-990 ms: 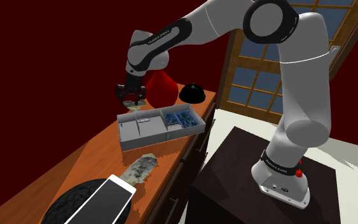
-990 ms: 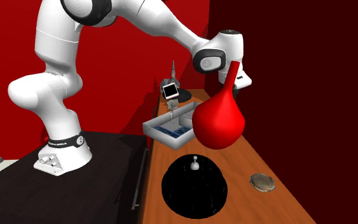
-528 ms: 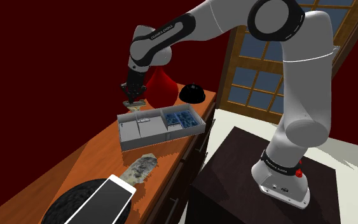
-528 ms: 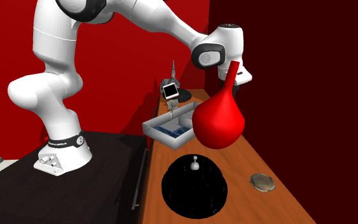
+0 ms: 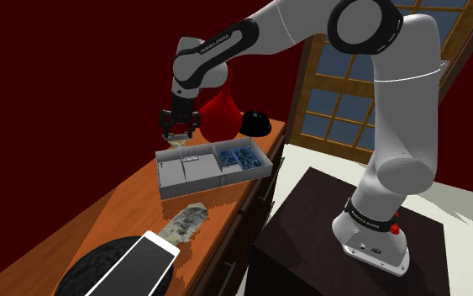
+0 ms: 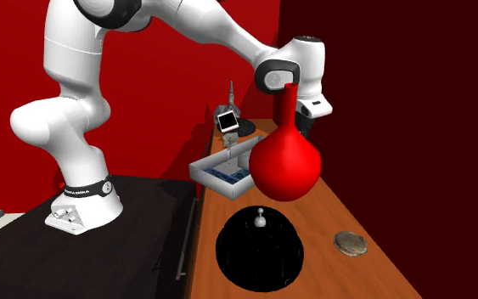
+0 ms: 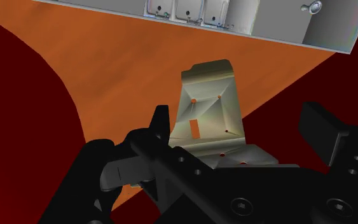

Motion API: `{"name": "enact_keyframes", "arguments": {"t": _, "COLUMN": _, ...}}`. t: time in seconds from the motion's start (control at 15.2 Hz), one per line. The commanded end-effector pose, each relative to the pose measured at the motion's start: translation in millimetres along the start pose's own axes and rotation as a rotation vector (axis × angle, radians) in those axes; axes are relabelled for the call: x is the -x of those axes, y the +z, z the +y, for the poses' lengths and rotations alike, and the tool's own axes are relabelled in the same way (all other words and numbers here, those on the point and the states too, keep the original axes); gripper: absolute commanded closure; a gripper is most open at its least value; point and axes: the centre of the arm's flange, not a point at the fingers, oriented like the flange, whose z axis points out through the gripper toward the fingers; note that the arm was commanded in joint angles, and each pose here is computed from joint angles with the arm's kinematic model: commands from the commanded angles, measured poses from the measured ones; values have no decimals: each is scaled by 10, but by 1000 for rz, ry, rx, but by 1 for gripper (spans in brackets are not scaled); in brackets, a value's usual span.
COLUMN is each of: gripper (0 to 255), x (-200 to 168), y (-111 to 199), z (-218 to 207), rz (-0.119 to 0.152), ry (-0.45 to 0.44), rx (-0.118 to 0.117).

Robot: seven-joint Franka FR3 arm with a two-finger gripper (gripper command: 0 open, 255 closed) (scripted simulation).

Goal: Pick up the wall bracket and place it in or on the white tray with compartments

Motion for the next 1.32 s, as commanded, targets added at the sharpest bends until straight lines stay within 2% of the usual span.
{"name": "enact_keyframes", "arguments": {"t": 0.0, "gripper": 0, "x": -33, "y": 154, "z": 114, "rz": -16, "ry": 15, "rx": 14}}
{"name": "enact_keyframes", "arguments": {"t": 0.33, "gripper": 0, "x": -30, "y": 396, "z": 117, "rz": -16, "ry": 15, "rx": 14}}
{"name": "enact_keyframes", "arguments": {"t": 0.79, "gripper": 0, "x": -30, "y": 396, "z": 117, "rz": -16, "ry": 15, "rx": 14}}
{"name": "enact_keyframes", "arguments": {"t": 0.86, "gripper": 255, "x": -30, "y": 395, "z": 122, "rz": -16, "ry": 15, "rx": 14}}
{"name": "enact_keyframes", "arguments": {"t": 1.25, "gripper": 255, "x": -24, "y": 396, "z": 115, "rz": -16, "ry": 15, "rx": 14}}
